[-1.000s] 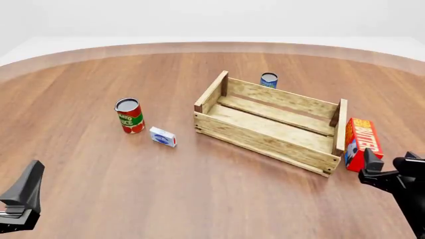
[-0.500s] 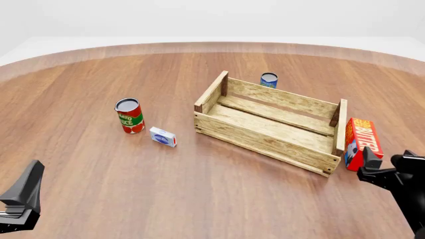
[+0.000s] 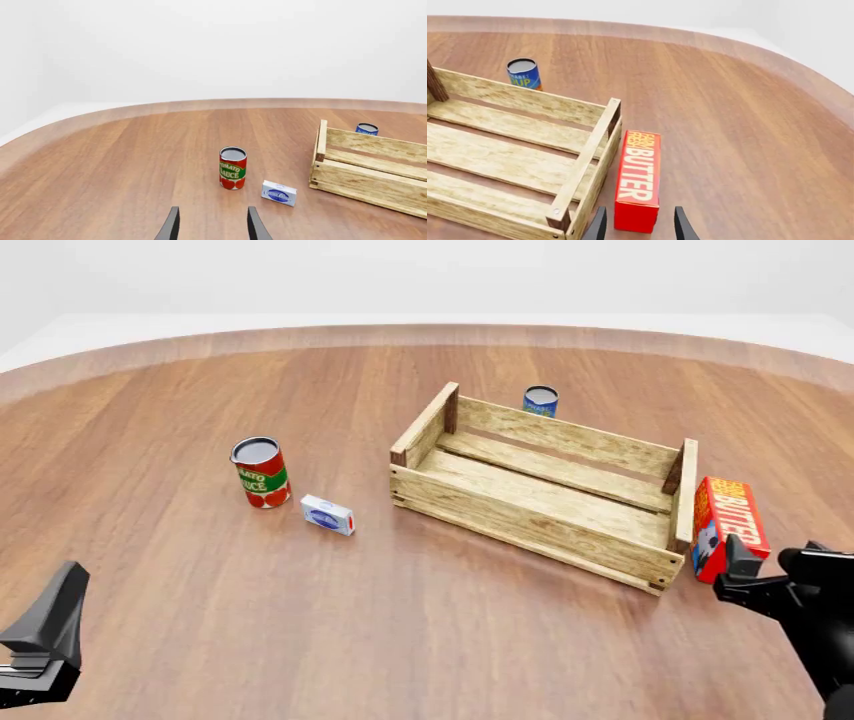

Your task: Pick up the butter and put it in the tray.

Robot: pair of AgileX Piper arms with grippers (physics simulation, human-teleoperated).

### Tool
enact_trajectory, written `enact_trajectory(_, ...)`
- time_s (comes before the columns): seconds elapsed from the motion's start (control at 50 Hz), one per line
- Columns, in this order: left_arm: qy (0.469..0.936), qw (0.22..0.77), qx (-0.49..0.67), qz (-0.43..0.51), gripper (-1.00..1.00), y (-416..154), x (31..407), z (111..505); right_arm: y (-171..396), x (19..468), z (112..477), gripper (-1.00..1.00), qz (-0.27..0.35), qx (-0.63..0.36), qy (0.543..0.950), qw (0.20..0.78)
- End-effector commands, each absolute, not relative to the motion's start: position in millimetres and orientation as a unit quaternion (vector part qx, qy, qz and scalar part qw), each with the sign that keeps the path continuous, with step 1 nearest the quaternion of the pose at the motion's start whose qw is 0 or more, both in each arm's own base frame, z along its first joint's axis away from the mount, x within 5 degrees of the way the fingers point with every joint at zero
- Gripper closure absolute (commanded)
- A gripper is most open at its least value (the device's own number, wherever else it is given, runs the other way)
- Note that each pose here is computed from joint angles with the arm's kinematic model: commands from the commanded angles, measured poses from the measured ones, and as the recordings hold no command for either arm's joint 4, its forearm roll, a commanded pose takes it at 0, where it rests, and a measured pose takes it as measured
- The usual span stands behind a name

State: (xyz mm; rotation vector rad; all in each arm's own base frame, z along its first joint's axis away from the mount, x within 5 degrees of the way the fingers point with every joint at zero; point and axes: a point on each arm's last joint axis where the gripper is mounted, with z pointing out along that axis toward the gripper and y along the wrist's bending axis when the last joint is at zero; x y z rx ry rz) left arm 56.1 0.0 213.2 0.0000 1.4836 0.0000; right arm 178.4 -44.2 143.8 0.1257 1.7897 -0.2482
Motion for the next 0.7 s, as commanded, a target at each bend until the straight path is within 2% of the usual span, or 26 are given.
enact_trajectory(0.02, 0.676, 0.737, 0.0, 0.0, -1.0, 0.0, 56.1, 213.2, -45.3, 181.7, 140.8, -1.0, -0.108, 0.055, 0.78, 0.614)
enact_trajectory(0.7, 0.676, 0.737, 0.0, 0.0, -1.0, 0.0, 56.1, 213.2, -47.5, 191.1, 132.5, -1.0, -0.109, 0.052, 0.787, 0.605)
